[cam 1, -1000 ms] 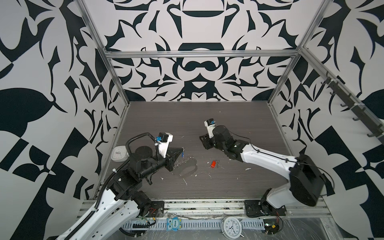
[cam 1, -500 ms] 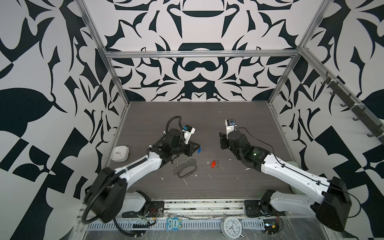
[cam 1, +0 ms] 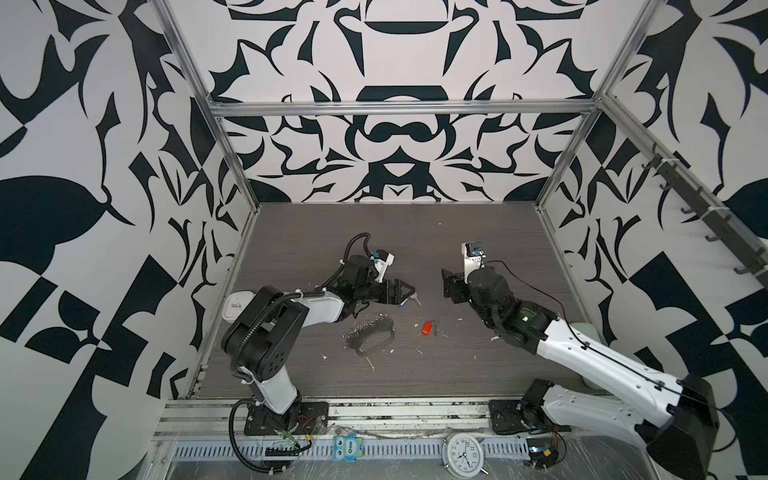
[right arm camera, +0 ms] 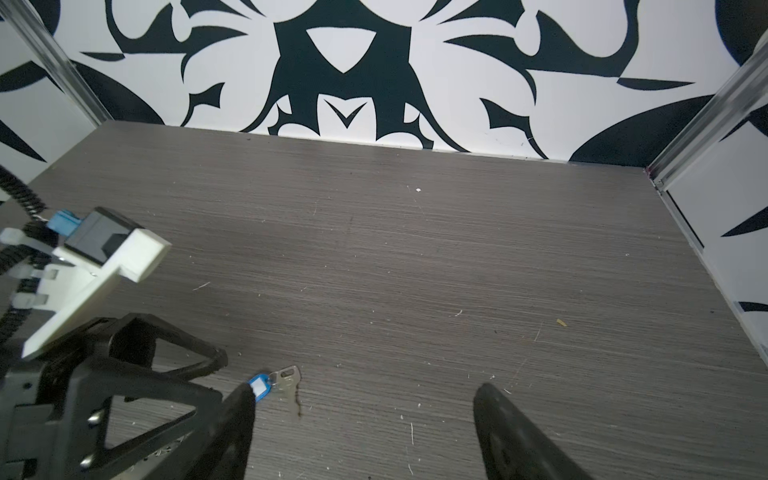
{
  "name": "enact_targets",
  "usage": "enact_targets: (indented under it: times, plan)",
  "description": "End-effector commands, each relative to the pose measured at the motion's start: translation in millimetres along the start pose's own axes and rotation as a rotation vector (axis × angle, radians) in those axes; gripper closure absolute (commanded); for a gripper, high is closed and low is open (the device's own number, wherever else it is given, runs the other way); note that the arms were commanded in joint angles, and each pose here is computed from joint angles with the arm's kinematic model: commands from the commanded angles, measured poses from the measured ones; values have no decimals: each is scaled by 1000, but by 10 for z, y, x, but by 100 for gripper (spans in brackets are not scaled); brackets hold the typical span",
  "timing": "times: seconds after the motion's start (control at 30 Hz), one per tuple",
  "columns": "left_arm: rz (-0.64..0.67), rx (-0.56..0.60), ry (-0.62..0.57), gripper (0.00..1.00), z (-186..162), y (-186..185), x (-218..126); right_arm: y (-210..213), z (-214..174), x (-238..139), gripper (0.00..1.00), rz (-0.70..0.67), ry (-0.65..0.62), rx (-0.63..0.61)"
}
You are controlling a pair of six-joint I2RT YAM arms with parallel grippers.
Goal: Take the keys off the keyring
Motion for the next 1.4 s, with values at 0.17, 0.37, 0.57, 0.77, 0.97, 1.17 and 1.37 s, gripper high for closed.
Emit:
enact_targets:
  times: [0.17, 0.37, 0.57, 0.77, 0.97, 1.17, 1.37]
  plan:
    - [-36, 211, -384, 0, 491, -842, -997, -76, 206, -162, 15, 4, -126, 66]
    - [422, 308, -880, 0, 740, -573, -2141, -119, 175, -187, 6, -6, -150, 119]
    - [931, 234, -1209, 1, 685, 63, -3043, -192, 80, -166, 0, -58, -115, 148]
    - [1177, 195, -1125, 0, 729, 821, -3030, -249, 55, -200, 2, -82, -127, 152]
    - [1202, 78, -1137, 0, 836, 1496, -3119, -333, -75, -249, 1, -109, -142, 158]
    - [1140, 63, -1020, 0, 862, 1874, -2964, -445, -111, -261, 3, -189, -109, 127]
    - [1070, 67, -1000, 0, 883, 1990, -2894, -527, -92, -270, 1, -246, -177, 52]
Point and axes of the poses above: each gripper's point midway between its finger pads, its own x axis out along the fingers, its own y axis along the line the jaws close on, z = x × y, the point moved 2 cm from there along -x, back along the fingers, and after that the axes turned 12 degrees about -x, right-handed, at the moved point
